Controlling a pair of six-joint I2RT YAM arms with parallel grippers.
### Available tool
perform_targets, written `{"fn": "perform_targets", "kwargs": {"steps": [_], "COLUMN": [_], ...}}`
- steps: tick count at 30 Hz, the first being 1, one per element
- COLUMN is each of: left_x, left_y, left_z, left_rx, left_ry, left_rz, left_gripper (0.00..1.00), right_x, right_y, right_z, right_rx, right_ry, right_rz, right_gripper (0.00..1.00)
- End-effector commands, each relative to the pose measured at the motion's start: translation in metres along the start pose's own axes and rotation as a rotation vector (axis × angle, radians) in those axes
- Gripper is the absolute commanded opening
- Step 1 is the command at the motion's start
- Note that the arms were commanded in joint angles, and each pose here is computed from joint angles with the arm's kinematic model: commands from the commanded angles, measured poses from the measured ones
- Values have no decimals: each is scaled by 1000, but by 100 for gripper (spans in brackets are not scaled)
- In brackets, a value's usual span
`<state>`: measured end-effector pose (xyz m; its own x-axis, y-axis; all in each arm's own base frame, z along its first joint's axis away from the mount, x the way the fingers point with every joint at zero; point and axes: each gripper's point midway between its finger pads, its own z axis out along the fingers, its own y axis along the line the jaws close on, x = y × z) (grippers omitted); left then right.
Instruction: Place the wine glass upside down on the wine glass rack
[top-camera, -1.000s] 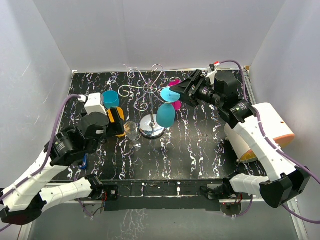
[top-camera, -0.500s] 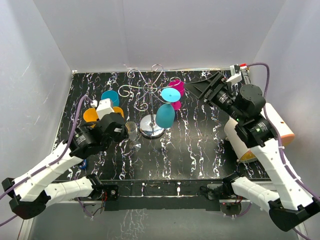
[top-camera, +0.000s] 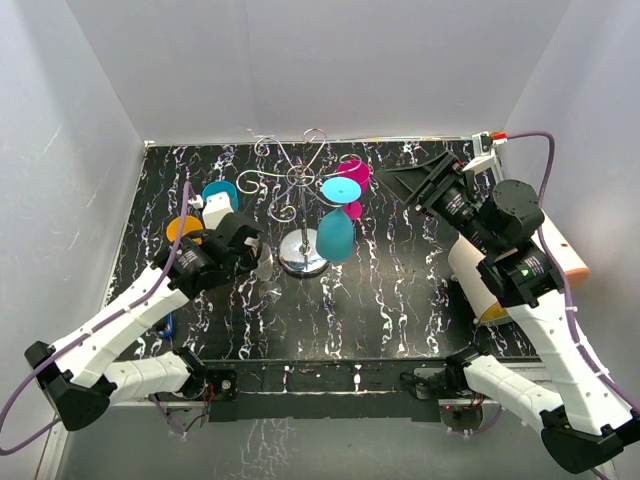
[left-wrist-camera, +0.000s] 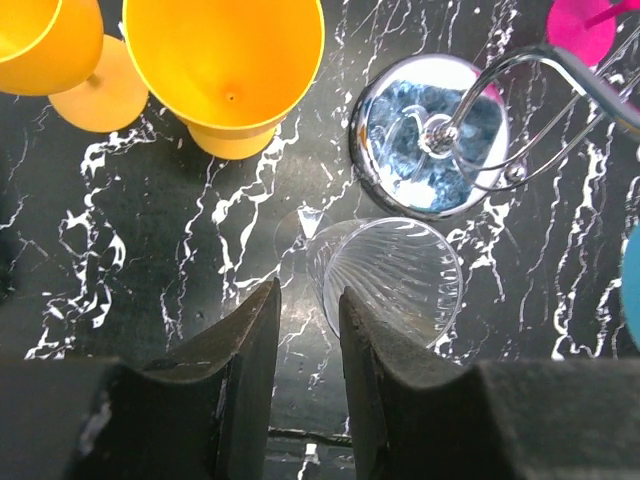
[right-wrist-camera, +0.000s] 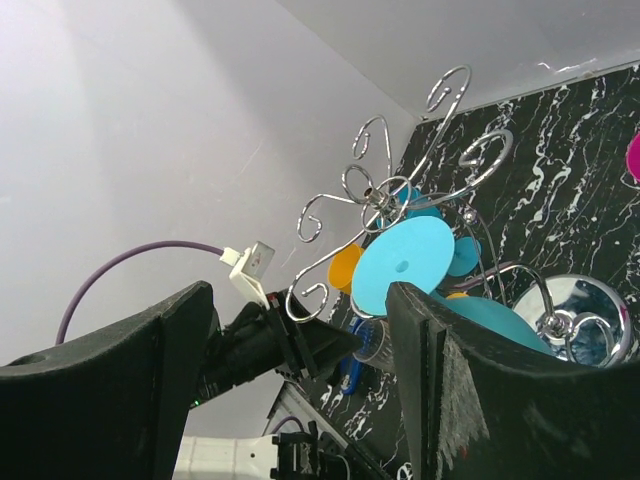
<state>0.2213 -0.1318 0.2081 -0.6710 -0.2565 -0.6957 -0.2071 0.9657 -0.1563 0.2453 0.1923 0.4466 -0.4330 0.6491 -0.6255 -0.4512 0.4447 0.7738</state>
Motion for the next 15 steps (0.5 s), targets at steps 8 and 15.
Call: {"fn": "perform_targets", "kwargs": {"steps": [8,15], "left_x": [14,11], "left_y": [-5,-6], "left_z": [16,10], "left_rx": [56,72], "left_ry": [95,109], "left_rz": [63,82], "left_gripper": [22,18], "right_x": [-9,-7], "right_y": [7,6], "right_z": [-1,0], "right_rx": [-22,-23], "right_ry": [-40,-29], "right_rz": [-36,-29], "right_gripper": [68,68]}}
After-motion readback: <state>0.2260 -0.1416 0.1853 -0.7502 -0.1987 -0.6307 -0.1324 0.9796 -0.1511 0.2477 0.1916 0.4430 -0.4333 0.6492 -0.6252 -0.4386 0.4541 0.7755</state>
